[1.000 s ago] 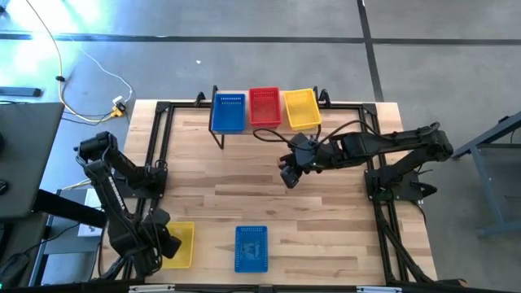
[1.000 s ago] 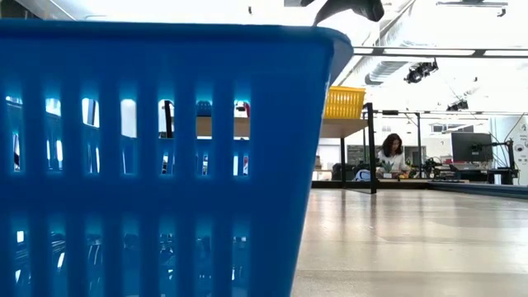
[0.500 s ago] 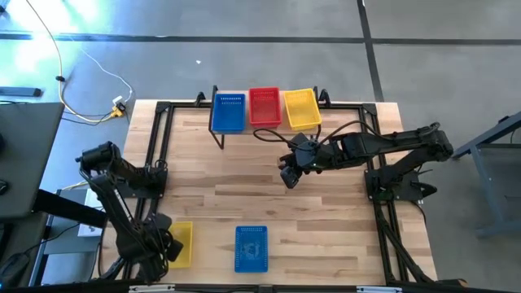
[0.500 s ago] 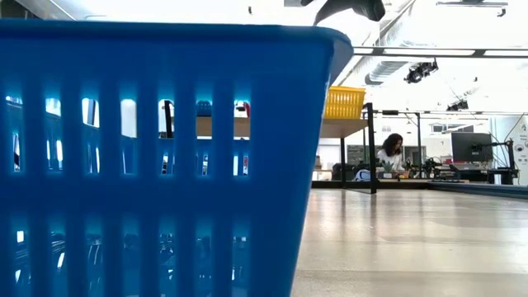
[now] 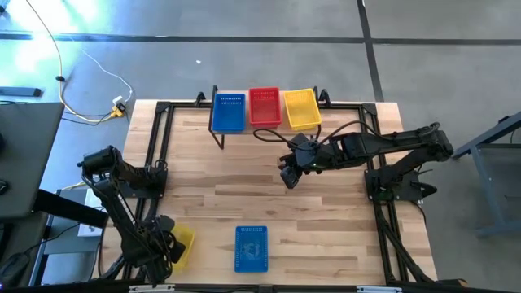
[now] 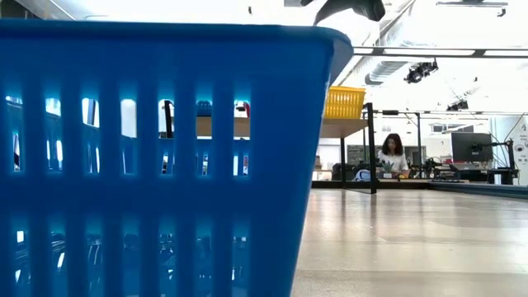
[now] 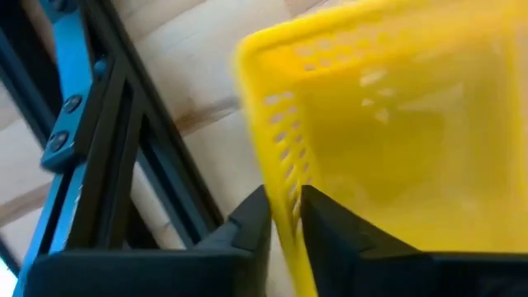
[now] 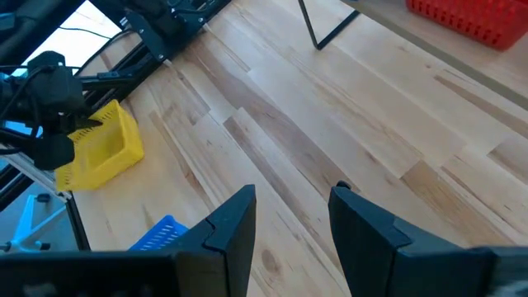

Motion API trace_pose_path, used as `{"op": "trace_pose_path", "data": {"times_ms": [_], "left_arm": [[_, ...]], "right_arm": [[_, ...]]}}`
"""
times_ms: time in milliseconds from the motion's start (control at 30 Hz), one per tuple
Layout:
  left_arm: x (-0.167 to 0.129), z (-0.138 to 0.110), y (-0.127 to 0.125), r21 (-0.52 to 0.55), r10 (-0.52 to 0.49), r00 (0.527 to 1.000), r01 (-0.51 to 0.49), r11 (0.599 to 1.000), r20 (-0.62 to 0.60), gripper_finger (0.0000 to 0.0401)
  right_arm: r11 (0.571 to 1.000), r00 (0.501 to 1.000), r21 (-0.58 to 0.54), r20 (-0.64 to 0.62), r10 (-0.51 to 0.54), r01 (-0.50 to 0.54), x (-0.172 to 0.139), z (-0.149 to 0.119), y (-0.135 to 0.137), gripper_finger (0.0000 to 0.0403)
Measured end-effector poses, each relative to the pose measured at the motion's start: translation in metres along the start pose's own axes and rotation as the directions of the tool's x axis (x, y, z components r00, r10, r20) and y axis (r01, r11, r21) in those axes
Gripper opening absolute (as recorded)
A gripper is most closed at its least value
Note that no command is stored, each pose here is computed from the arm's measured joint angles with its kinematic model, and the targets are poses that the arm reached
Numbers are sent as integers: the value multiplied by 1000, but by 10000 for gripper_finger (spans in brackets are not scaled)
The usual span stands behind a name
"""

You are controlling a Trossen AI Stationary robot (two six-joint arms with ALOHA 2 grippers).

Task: Stack baskets on shelf by color
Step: Stack the yellow basket on top of the yellow basket on the shelf

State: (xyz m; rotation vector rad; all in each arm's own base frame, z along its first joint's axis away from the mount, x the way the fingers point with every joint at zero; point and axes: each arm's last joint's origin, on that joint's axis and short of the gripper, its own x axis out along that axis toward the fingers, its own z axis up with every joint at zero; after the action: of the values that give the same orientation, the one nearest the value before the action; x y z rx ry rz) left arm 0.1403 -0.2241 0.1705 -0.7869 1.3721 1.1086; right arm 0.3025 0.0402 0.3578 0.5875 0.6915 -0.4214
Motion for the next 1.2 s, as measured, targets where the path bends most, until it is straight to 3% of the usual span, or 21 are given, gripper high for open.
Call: {"op": "trace_pose_path", "data": {"times_ms": [133, 367, 533, 733, 967, 1200], "left_arm": [[0, 1, -1, 4, -15, 1000, 15, 1000, 19, 9], [-4, 8, -4, -26, -44, 999, 44, 999, 19, 5], [-20, 34, -6, -94, -82, 996, 85, 992, 35, 4], [-46, 80, -4, -175, -217, 967, 239, 955, 134, 2], [-66, 135, 2, -220, -298, 923, 353, 909, 244, 2], [-75, 181, 2, -236, -339, 881, 425, 874, 329, 2]], "right_arm": [[1000, 1000, -4, -2, 2, -2, 0, 0, 0, 140], [1000, 1000, -26, -5, 5, -5, 0, -1, 0, 140], [994, 999, -98, -32, 36, -39, 0, -1, 2, 140], [966, 994, -237, -70, 86, -100, -1, -3, 4, 140], [886, 990, -442, -56, 128, -140, -3, -5, 12, 140], [743, 966, -640, 4, 258, -196, -7, -1, 26, 140]]}}
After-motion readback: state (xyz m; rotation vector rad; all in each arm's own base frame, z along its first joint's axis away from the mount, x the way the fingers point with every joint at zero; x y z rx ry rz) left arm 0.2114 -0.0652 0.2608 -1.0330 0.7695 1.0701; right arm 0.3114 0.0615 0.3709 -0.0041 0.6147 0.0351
